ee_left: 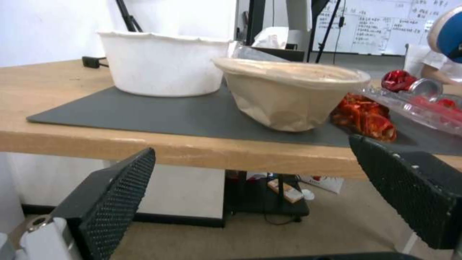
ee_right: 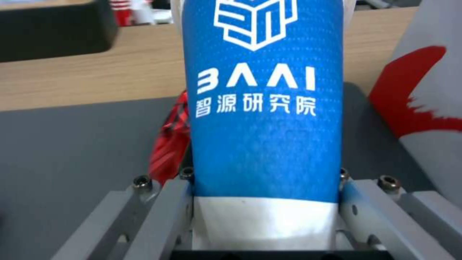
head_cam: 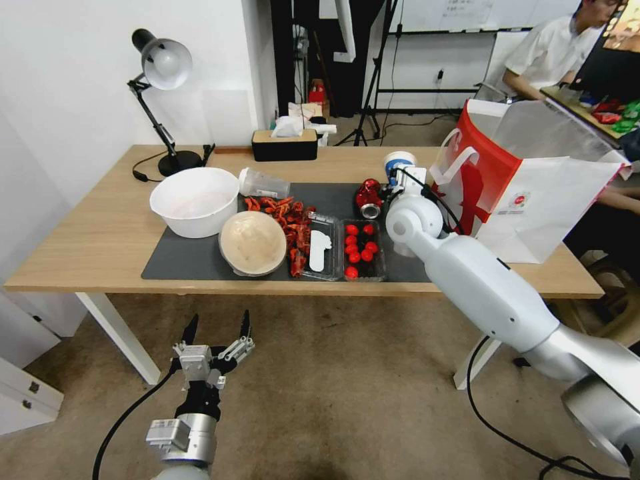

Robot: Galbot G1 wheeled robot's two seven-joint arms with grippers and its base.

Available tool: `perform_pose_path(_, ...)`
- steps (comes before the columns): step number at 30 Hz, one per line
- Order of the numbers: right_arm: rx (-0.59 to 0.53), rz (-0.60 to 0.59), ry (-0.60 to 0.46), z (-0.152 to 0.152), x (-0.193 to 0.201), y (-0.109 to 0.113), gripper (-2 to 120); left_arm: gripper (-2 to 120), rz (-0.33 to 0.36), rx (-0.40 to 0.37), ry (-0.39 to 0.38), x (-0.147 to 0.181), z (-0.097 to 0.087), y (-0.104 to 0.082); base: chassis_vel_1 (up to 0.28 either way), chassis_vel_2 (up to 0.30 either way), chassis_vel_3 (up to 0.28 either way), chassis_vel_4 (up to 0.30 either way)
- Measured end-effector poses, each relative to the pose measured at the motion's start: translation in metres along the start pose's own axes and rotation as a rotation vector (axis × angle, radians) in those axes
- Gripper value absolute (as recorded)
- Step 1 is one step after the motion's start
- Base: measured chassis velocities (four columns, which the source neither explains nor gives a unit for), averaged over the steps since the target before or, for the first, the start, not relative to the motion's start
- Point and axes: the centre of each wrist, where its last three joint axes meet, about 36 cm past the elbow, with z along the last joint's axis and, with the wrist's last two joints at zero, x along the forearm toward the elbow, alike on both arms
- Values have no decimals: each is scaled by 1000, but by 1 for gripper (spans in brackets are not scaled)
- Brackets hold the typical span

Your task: Pick up the trash from the table and place it into the takeout bag.

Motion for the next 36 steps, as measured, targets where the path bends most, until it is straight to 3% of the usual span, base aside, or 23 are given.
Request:
perform_pose_path(2,-1,-57,-9,9,28,-9,25,100,-2,2,-8,0,-3,-1,0,0,0,0)
perform_pose_path(13,27,-99,-26,23,84,-52,25,100,-5,0,-2,3,1,-4,0,0,0,0)
perform_pose_path(20,43,-223,-62,23,134,-82,25,100,-3,-1,-1,4,2,-7,0,0,0,0)
perform_pose_path(23,65,-277,-169,11,161,-106,25,100,-1,-4,1,5,3,-9,0,0,0,0)
perform_pose_path(28,46,-270,-269,-6,173,-121,25,100,0,-2,4,6,4,-11,0,0,0,0)
perform_pose_path(30,47,-210,-385,-33,182,-141,25,100,4,-5,7,8,5,-14,0,0,0,0)
perform_pose_path(36,30,-95,-488,-74,171,-175,25,100,12,0,9,11,6,-19,0,0,0,0)
